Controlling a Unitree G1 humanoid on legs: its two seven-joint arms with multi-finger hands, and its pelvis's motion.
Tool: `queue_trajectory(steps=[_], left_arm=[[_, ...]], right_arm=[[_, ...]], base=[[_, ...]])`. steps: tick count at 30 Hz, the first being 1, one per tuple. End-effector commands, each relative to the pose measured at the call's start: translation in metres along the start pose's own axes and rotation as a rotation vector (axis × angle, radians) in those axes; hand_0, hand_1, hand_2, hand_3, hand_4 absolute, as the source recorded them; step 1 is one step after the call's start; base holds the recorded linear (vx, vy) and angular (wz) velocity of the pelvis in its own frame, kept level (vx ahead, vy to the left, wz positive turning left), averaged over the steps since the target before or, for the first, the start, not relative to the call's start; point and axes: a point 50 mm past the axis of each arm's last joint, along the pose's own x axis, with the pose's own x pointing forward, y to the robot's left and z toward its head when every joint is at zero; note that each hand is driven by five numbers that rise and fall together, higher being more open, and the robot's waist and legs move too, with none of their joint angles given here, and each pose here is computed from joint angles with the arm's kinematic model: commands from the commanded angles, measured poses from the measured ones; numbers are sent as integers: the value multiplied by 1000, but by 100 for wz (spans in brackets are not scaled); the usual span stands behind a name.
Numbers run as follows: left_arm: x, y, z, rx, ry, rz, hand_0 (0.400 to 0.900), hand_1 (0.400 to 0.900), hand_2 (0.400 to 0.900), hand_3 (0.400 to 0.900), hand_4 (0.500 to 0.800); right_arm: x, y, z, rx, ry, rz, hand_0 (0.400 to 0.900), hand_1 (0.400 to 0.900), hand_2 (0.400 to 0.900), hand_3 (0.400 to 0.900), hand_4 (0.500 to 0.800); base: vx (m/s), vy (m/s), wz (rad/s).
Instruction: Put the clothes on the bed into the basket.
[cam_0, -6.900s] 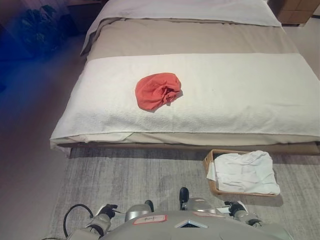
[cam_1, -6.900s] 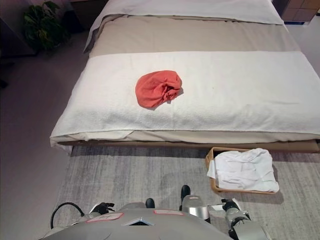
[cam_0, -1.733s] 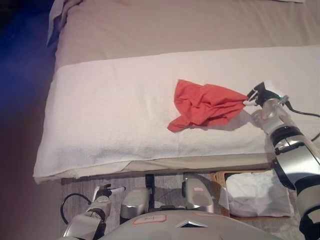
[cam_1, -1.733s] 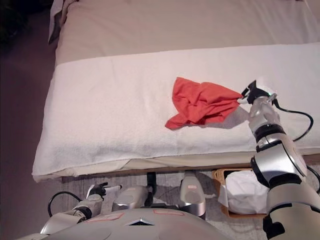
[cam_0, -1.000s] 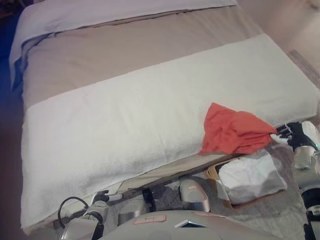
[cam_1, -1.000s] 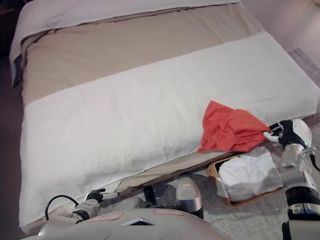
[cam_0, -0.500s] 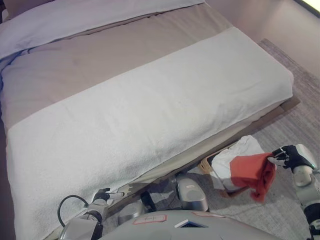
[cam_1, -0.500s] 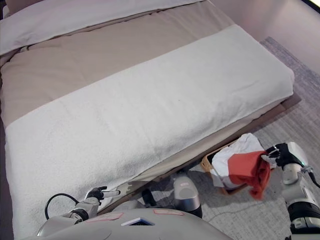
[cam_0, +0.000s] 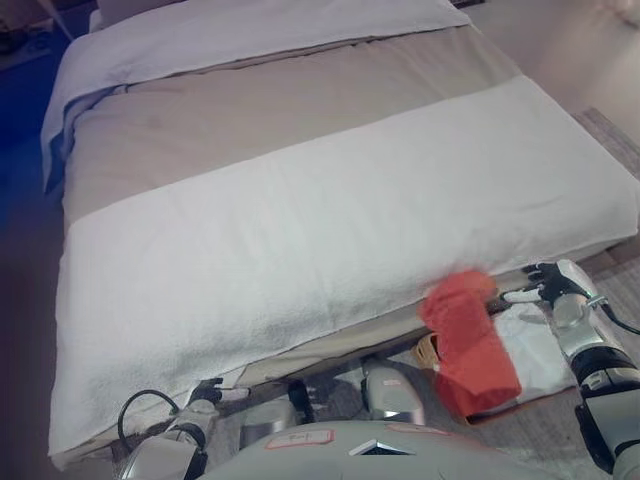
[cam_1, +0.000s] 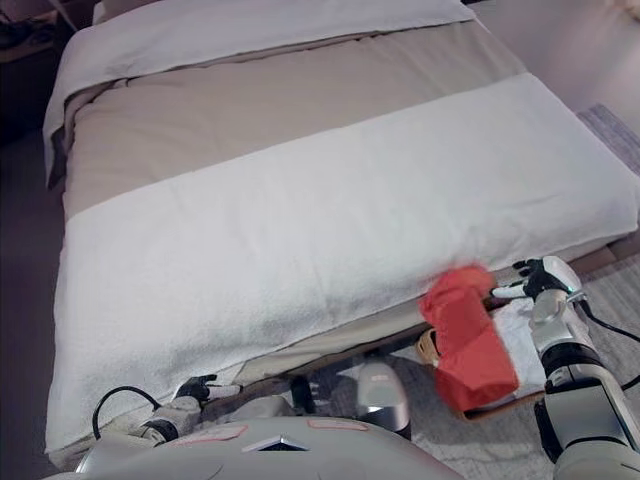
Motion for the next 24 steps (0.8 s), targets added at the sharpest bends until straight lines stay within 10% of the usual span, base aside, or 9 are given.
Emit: queue_trajectory(steps=[1,15,24], left_arm=[[3,28,3,17,9,95,900,900,900,900,800],[3,29,6,13,6,98,900,900,900,900,800],[3,37,1,-39,20,110,900,900,900,900,800]], right_arm=[[7,-64,33,-22,-77,-208,900,900,900,900,800],[9,-29,6,-38,52,-79,900,900,900,900,800],[-28,85,-66,299,375,162,900,900,900,900,800]], base=[[-13,-13,8],[-1,-1,0],[17,-16,7]])
